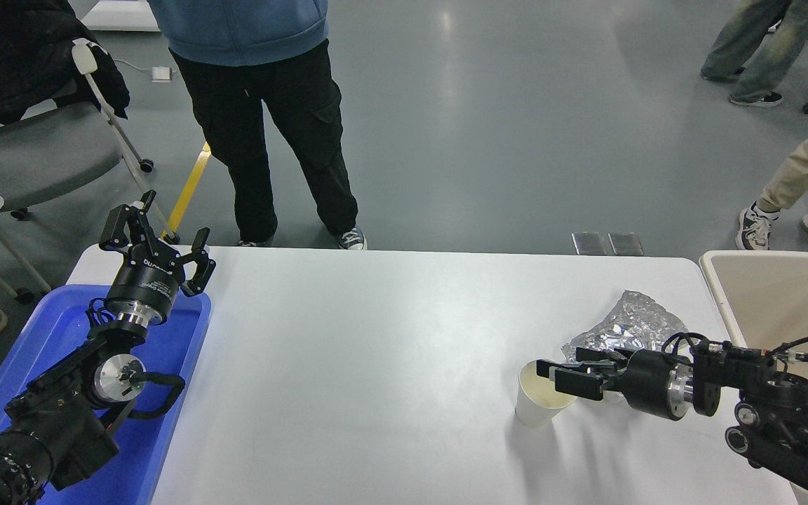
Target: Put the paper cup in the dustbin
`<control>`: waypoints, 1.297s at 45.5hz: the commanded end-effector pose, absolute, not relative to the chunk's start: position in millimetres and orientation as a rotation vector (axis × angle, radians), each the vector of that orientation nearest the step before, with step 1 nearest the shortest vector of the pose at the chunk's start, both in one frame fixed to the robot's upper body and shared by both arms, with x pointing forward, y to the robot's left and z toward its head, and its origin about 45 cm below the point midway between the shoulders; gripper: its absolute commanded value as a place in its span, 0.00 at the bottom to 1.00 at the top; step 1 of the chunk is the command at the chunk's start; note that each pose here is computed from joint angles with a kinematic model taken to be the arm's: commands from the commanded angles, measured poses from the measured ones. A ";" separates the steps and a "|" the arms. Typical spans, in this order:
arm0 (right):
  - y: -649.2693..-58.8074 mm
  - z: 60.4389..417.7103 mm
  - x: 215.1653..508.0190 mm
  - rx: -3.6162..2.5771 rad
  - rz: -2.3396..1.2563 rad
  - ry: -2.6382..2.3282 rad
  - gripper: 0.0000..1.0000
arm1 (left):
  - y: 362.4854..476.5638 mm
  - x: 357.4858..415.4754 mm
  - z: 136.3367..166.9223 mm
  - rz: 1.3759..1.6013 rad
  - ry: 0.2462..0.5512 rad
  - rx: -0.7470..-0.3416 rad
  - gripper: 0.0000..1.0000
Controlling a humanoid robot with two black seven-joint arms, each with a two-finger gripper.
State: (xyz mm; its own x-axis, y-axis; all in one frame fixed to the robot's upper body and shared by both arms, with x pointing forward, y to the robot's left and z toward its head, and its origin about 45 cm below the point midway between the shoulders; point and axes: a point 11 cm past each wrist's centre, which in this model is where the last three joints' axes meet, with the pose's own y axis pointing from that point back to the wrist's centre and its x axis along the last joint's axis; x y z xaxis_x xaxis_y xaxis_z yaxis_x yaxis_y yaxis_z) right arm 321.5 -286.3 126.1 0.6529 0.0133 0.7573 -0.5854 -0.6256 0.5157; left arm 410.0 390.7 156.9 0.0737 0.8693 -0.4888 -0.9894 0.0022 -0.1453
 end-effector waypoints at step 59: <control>-294.2 93.4 309.6 2.062 0.933 -0.401 0.05 | 390.7 410.0 156.9 1.490 0.291 -0.513 1.00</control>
